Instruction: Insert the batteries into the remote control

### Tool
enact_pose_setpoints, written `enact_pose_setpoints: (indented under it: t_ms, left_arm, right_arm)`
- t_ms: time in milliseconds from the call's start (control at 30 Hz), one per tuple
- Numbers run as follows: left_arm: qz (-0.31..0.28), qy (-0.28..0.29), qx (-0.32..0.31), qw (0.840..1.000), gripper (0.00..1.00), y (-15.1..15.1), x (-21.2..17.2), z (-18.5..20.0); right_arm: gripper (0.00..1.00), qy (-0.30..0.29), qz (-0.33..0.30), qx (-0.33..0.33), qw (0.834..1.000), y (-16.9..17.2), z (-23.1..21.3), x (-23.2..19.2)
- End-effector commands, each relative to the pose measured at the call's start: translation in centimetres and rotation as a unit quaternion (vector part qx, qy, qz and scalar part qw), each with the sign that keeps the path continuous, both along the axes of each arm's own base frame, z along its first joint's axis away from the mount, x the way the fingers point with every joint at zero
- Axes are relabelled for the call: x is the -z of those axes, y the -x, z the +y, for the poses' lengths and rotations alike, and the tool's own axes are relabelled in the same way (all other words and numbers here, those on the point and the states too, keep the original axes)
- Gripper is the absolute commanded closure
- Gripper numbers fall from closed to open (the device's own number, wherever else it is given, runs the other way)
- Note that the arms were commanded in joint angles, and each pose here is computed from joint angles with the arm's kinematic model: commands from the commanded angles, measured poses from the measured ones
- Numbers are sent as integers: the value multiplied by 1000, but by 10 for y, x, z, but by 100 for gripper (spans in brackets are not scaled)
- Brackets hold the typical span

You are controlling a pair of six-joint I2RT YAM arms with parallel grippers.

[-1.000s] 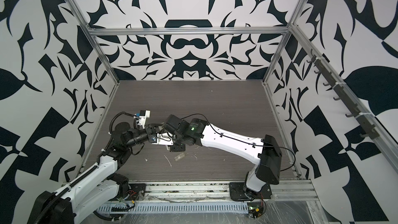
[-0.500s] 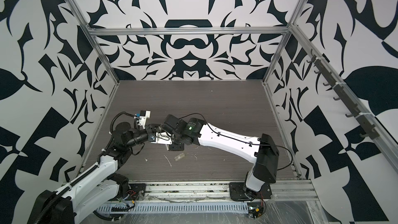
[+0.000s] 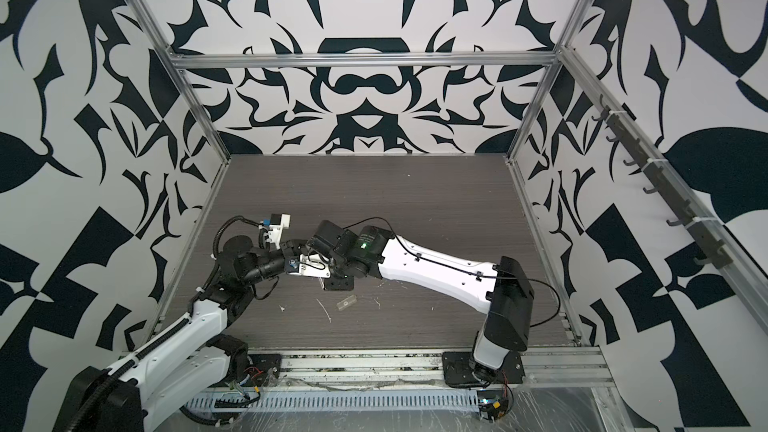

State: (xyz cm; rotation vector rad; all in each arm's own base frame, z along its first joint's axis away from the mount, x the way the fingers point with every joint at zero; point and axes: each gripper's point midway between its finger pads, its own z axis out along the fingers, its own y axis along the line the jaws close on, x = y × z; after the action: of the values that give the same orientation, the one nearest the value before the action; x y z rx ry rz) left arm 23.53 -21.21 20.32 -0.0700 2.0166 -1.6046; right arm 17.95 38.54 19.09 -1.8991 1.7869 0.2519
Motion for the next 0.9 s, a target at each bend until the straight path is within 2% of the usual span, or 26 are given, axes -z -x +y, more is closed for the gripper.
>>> enact_pose_setpoints:
  t_ms: [0, 400, 867]
  left_arm:
    - [-32, 30, 37, 998, 100, 14, -24, -7]
    - [-24, 24, 27, 999, 100, 13, -16, -5]
    - [-28, 25, 28, 999, 100, 15, -20, -4]
  right_arm:
    - [97, -17, -9, 20, 1000, -8, 4, -8]
    - [97, -75, -16, 33, 997, -4, 0, -44]
    - [100, -59, -20, 38, 997, -11, 7, -21]
